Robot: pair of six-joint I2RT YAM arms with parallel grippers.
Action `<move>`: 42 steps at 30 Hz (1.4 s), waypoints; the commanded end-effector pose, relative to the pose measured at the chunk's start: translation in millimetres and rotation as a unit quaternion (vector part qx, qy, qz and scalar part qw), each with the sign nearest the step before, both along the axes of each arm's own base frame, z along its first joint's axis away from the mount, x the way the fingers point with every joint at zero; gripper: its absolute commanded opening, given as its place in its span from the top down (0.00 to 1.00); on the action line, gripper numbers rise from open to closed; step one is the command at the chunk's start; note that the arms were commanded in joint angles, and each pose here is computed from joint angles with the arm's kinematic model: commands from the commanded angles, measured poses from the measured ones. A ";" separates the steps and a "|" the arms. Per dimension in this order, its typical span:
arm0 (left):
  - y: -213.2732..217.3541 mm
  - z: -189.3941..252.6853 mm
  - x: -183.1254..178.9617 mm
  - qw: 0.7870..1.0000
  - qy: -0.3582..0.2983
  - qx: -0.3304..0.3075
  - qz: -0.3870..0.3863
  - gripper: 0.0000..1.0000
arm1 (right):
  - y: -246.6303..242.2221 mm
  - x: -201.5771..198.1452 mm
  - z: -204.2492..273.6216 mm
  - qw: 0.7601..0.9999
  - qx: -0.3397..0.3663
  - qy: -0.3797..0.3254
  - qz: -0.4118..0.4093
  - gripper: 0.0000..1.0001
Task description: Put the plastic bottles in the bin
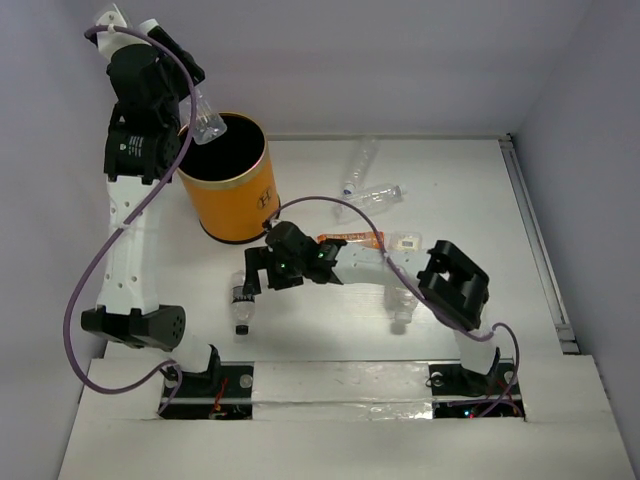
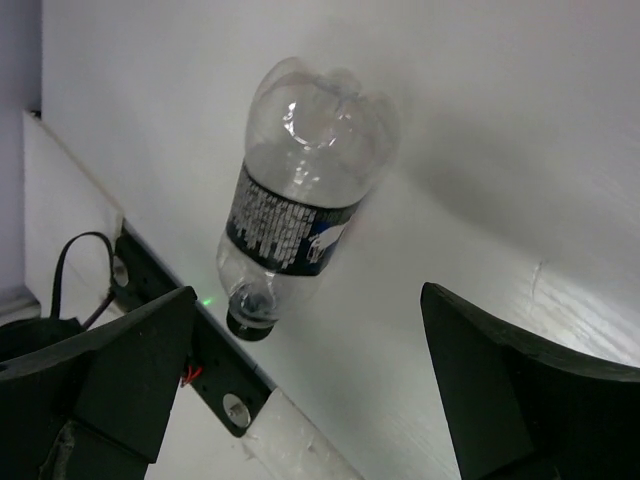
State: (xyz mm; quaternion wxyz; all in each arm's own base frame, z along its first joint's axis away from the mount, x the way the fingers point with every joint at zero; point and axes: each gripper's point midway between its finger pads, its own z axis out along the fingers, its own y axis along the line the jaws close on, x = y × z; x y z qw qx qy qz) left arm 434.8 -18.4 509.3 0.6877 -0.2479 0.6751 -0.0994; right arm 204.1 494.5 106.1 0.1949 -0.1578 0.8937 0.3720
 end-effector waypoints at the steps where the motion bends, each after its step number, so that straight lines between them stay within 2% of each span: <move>1: 10.7 27.9 10.6 0.998 -0.055 0.000 0.025 0.69 | 20.3 12.2 23.9 1.000 0.019 -0.012 -0.006 0.00; 8: 21.7 -3.0 32.4 0.997 -0.052 0.015 0.054 0.65 | 42.7 17.8 0.2 1.000 0.001 0.012 0.004 0.00; 13: 22.7 -51.0 44.6 0.998 -0.020 0.035 0.057 0.61 | 55.2 23.4 -20.4 1.000 -0.009 0.021 0.004 0.00; 17: 21.4 -75.5 52.2 0.998 -0.007 0.045 0.054 0.53 | 63.1 25.6 -29.4 1.000 -0.005 0.025 0.005 0.04; 20: 21.2 -91.3 54.6 0.997 0.004 0.048 0.053 0.28 | 67.5 27.3 -30.9 1.000 -0.001 0.026 0.005 0.08; 21: 19.4 -99.0 55.5 0.998 0.010 0.049 0.048 0.15 | 68.5 27.3 -30.8 1.000 0.000 0.026 0.006 0.08; 24: 13.1 -91.7 51.0 0.999 0.002 0.047 0.028 0.10 | 70.2 26.9 -33.2 0.999 -0.001 0.033 0.004 0.12; 25: 10.8 -85.2 47.1 0.999 -0.006 0.041 0.022 0.10 | 70.1 26.8 -34.7 0.999 -0.001 0.035 0.003 0.21; 27: 6.1 -72.3 41.0 0.999 -0.017 0.038 0.007 0.10 | 68.7 25.7 -39.5 0.999 -0.002 0.040 -0.001 0.28; 29: -1.1 -61.1 29.5 0.999 -0.023 0.030 -0.016 0.11 | 67.0 24.7 -41.4 0.999 -0.003 0.042 -0.002 0.43; 31: -8.8 -43.6 13.2 0.998 -0.039 0.023 -0.042 0.12 | 62.7 24.3 -37.1 0.999 -0.001 0.038 -0.006 0.52; 33: -16.8 -40.0 0.1 0.997 -0.039 0.012 -0.066 0.14 | 57.4 23.2 -29.9 1.000 0.004 0.029 -0.007 0.53; 37: -31.3 -29.9 -39.1 0.992 -0.043 0.000 -0.117 0.16 | 44.3 23.3 55.3 0.997 0.064 -0.030 -0.005 0.54; 39: -35.2 -45.5 -49.8 0.991 -0.018 0.000 -0.131 0.15 | 35.4 25.2 86.4 0.995 0.078 -0.065 -0.005 0.54; 42: -30.8 -46.8 -84.3 0.991 -0.012 0.002 -0.131 0.15 | 8.8 28.9 150.9 0.987 0.099 -0.124 -0.027 0.54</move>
